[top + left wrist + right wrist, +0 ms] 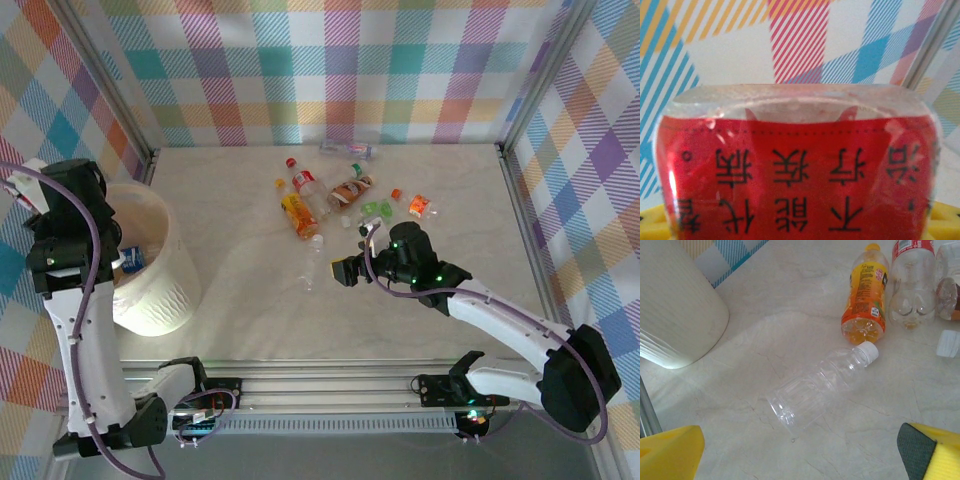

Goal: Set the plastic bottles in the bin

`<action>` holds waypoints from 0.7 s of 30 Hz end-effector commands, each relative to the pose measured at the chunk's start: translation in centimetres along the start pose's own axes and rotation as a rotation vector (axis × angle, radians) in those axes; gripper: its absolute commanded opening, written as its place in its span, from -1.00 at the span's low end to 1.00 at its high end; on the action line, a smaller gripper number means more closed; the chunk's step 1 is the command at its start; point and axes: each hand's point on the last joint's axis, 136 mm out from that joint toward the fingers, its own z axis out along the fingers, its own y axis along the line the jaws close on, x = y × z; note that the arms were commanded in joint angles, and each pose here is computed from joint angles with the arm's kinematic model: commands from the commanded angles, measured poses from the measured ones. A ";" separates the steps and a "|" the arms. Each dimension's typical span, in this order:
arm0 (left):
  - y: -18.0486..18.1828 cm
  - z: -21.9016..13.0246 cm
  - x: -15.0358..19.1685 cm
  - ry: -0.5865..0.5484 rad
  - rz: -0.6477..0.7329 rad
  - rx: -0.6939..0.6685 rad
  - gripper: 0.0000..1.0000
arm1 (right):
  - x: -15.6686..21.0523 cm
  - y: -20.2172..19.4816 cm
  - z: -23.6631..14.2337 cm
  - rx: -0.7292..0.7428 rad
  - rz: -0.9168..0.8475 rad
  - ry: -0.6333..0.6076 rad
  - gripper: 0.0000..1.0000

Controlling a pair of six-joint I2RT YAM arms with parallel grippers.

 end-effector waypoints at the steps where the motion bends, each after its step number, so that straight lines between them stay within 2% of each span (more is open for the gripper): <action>1: 0.7 0.1 2.2 0.062 -0.025 0.018 -0.01 | -0.6 0.4 -0.5 -0.003 -0.027 -0.022 0.99; 14: 0.1 2.4 8.6 0.206 -0.154 0.002 0.01 | -0.3 0.1 -0.3 0.007 -0.031 -0.013 0.99; 21: 0.8 2.7 10.5 0.223 -0.194 -0.027 0.08 | -0.1 -0.1 0.0 0.011 -0.032 -0.005 0.99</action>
